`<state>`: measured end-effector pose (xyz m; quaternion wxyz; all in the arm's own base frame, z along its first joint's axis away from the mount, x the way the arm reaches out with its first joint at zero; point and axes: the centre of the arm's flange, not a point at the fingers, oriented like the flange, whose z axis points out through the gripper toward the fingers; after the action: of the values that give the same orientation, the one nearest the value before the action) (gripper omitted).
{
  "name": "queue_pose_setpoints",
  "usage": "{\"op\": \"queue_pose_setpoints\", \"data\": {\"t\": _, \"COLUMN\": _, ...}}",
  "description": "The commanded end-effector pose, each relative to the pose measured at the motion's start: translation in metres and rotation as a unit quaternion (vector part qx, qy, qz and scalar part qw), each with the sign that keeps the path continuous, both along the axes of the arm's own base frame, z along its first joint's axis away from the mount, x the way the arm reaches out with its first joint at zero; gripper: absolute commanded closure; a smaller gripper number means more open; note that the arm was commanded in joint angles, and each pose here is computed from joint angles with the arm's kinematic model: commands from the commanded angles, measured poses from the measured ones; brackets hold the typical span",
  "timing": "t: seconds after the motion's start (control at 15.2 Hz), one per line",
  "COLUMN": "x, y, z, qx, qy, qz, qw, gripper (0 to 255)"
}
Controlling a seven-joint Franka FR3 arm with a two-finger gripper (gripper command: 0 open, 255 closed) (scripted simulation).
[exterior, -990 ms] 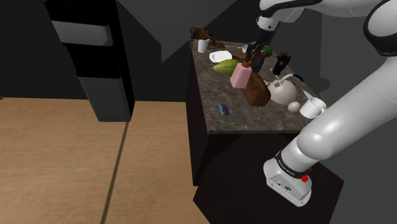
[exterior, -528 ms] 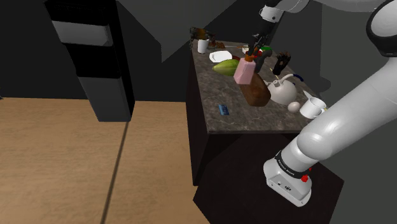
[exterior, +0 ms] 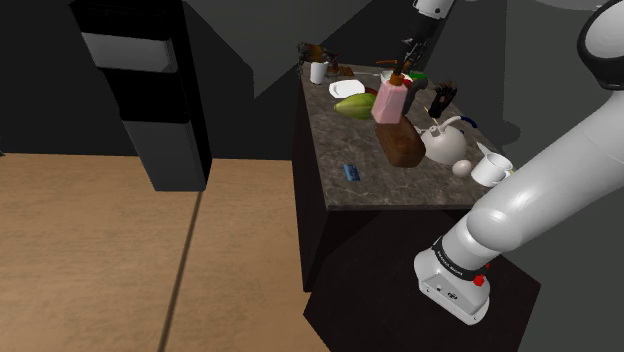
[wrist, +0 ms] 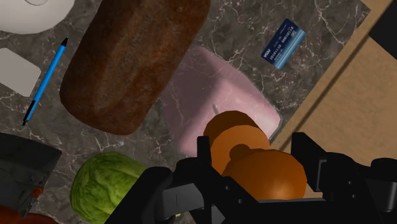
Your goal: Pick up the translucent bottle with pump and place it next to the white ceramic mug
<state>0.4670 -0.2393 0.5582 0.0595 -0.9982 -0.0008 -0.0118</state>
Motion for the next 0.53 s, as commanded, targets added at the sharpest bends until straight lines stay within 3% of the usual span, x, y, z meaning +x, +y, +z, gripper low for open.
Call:
{"op": "queue_pose_setpoints", "data": {"t": 0.0, "x": 0.0, "y": -0.001, "z": 0.01, "qx": 0.0, "qy": 0.0, "qz": 0.0, "qw": 1.0, "gripper": 255}}
{"op": "queue_pose_setpoints", "data": {"t": 0.46, "x": 0.0, "y": -0.001, "z": 0.047, "qx": 0.0, "qy": 0.0, "qz": 0.0, "qw": 1.0, "gripper": 255}}
